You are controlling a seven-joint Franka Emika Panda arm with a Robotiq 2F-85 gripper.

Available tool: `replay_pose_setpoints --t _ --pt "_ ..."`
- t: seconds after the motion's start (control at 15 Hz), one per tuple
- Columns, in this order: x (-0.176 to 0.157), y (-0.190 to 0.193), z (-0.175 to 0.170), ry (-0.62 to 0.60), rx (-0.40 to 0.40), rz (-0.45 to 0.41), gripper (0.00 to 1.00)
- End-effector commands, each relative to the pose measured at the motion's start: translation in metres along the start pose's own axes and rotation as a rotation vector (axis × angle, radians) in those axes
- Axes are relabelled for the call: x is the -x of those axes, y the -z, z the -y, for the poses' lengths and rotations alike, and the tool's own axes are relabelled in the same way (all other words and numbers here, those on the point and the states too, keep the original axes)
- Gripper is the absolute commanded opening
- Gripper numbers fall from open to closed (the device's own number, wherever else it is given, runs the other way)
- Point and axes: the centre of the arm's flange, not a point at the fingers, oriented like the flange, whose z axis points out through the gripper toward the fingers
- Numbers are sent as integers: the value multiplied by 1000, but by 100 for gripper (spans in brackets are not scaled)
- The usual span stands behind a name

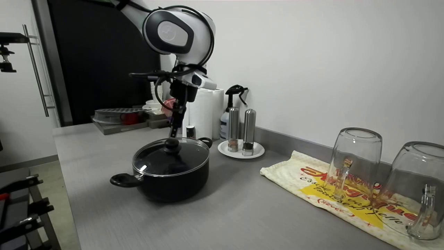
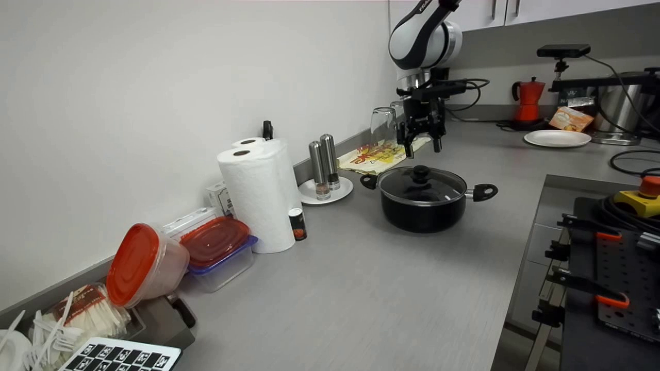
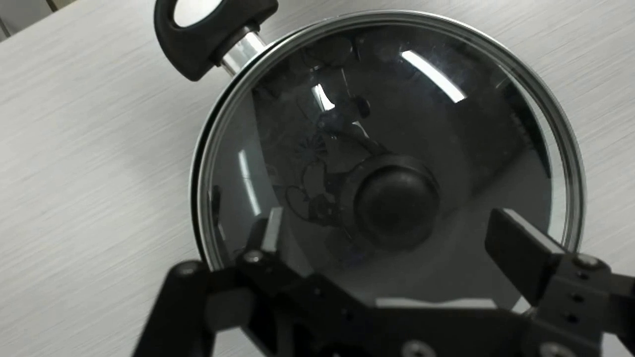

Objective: Remove the glass lid from the black pot and put it on the table

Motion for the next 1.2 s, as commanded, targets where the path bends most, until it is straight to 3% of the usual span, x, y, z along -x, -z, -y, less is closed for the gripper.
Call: replay_pose_setpoints --t 0.0,1.13 --pt "-13 0 7 9 -22 37 100" --pt "-24 -28 22 32 5 122 100"
